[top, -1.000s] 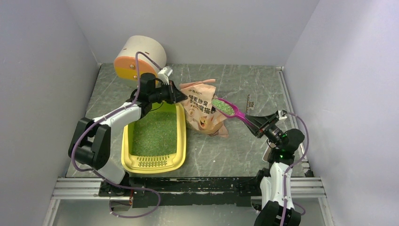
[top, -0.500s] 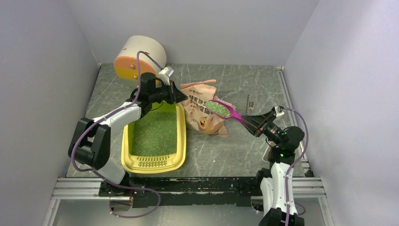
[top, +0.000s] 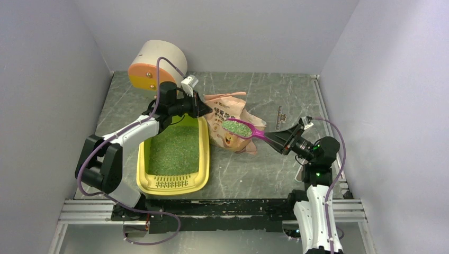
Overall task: Fill the litter box with clean litter
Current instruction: Pour the cat litter into the litter box.
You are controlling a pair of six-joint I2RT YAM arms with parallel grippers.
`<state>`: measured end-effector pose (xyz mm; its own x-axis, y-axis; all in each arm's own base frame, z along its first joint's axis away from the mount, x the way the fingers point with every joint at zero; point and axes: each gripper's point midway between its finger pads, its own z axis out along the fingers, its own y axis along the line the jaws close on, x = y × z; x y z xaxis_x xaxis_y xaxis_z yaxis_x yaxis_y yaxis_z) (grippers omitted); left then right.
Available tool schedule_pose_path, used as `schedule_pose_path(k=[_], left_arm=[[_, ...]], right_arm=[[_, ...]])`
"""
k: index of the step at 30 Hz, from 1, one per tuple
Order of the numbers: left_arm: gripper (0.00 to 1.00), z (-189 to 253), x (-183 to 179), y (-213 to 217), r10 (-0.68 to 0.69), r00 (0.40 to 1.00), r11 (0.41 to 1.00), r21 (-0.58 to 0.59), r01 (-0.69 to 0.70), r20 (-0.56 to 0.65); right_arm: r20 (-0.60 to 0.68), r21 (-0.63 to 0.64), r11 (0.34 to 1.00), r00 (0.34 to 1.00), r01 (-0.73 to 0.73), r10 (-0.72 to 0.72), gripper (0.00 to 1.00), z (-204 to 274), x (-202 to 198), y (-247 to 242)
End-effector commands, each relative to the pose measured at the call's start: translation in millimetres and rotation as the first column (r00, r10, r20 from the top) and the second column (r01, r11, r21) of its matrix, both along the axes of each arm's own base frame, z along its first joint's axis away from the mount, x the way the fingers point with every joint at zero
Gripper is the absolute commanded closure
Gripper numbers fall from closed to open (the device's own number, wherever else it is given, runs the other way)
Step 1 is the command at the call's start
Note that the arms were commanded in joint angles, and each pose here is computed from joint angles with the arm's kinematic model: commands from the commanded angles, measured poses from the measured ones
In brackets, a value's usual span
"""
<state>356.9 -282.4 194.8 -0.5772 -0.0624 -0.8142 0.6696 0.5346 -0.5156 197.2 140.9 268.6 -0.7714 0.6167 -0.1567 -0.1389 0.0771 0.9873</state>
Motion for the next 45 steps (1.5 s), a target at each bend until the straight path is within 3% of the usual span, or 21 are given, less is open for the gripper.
schedule_pose_path(k=[1, 21, 33, 45], left_arm=[[0.95, 19.8, -1.5, -4.7, 0.012, 0.997, 1.000, 0.016, -0.013, 0.078], [0.95, 23.1, -13.0, -5.7, 0.026, 0.998, 0.999, -0.023, -0.025, 0.065], [0.95, 27.0, -14.0, -6.7, 0.029, 0.998, 0.999, -0.034, -0.028, 0.050], [0.95, 21.4, -19.9, -2.2, 0.056, 0.998, 0.998, -0.041, -0.054, 0.031]], right_arm=[[0.041, -0.013, 1.000, 0.999, 0.001, -0.001, 1.00, 12.0, -4.8, 5.3], [0.013, -0.033, 0.995, 0.995, -0.098, 0.098, 1.00, 1.9, -19.6, 58.6], [0.000, -0.016, 0.976, 0.976, -0.217, 0.217, 1.00, -13.5, -44.5, 132.8], [-0.021, -0.232, 0.949, 0.976, -0.215, 0.216, 1.00, -45.6, -38.0, 193.4]])
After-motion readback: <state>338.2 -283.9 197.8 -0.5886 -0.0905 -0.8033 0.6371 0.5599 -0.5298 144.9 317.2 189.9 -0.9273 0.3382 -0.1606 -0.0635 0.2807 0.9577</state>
